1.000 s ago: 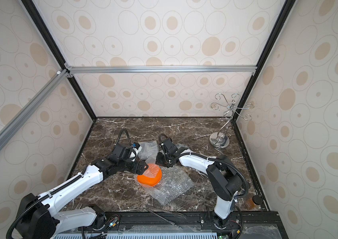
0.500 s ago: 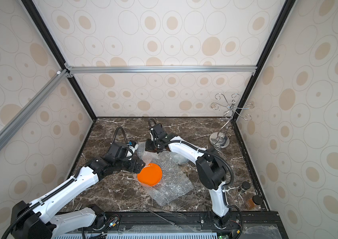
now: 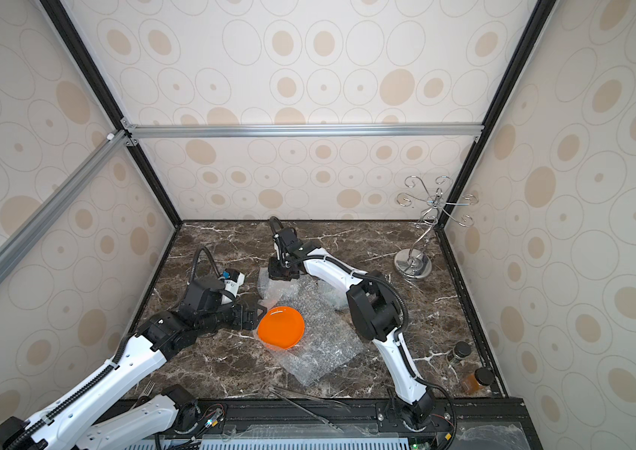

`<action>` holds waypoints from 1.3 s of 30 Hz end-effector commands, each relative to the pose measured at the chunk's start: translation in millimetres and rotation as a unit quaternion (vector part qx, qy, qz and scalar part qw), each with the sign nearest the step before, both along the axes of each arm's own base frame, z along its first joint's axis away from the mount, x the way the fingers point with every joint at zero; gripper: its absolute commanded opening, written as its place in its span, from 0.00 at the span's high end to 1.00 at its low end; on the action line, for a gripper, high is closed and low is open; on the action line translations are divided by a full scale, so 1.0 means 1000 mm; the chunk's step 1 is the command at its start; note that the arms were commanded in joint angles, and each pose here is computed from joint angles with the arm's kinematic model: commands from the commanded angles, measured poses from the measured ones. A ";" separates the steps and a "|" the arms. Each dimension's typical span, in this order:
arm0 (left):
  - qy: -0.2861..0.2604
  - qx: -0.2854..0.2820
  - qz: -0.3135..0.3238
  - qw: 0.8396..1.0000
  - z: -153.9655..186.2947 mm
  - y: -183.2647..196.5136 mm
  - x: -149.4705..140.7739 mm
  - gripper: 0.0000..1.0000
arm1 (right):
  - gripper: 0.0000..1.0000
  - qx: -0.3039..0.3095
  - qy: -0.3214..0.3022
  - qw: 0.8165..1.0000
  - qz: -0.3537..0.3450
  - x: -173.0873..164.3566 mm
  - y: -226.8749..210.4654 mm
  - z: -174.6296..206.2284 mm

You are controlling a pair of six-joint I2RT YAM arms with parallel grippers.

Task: Unpack dinner plates from bubble wrap
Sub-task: Unwrap the bubble wrap at the center of the board.

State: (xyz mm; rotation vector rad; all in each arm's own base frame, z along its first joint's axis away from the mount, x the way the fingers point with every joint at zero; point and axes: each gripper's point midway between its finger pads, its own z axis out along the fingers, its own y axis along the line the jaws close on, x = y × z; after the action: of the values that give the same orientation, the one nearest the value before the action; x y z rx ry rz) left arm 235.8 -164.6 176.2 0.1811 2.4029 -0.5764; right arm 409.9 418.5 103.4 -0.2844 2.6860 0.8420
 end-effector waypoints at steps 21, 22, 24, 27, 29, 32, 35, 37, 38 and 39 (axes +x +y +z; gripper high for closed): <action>0.022 -0.110 -0.056 0.992 -0.003 -0.073 0.000 0.08 | 0.49 0.050 -0.111 0.992 0.030 0.002 -0.056 0.154; 0.020 -0.102 -0.057 0.993 -0.005 -0.073 0.002 0.08 | 0.49 0.052 -0.118 0.991 0.030 -0.002 -0.061 0.163; 0.019 -0.086 -0.058 0.994 -0.010 -0.073 0.006 0.08 | 0.49 0.049 -0.121 0.991 0.030 -0.012 -0.071 0.170; 0.014 -0.065 -0.055 0.996 -0.017 -0.072 0.015 0.08 | 0.49 0.038 -0.111 0.993 0.026 -0.031 -0.088 0.167; 0.017 -0.055 -0.052 0.997 -0.023 -0.069 0.022 0.08 | 0.49 0.034 -0.100 0.994 0.022 -0.047 -0.099 0.158; 0.020 -0.046 -0.044 0.998 -0.028 -0.063 0.033 0.08 | 0.49 0.027 -0.082 0.996 0.016 -0.071 -0.115 0.136; 0.019 -0.043 -0.033 0.998 -0.030 -0.054 0.046 0.08 | 0.49 0.018 -0.066 0.998 0.005 -0.093 -0.134 0.112; 0.023 -0.042 -0.025 0.999 -0.033 -0.047 0.053 0.08 | 0.49 0.015 -0.052 0.999 0.003 -0.108 -0.143 0.096; 0.024 -0.039 -0.020 0.999 -0.036 -0.043 0.057 0.09 | 0.49 0.013 -0.044 0.999 0.001 -0.115 -0.147 0.089; 0.029 -0.037 -0.018 0.999 -0.039 -0.040 0.059 0.09 | 0.49 0.011 -0.035 0.999 0.003 -0.122 -0.150 0.081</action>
State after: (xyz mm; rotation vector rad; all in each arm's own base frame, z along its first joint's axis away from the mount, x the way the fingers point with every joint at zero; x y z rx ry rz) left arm 277.7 -205.0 121.7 0.1502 2.4904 -0.6934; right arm 295.5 273.6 181.5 -0.3318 2.6401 0.8238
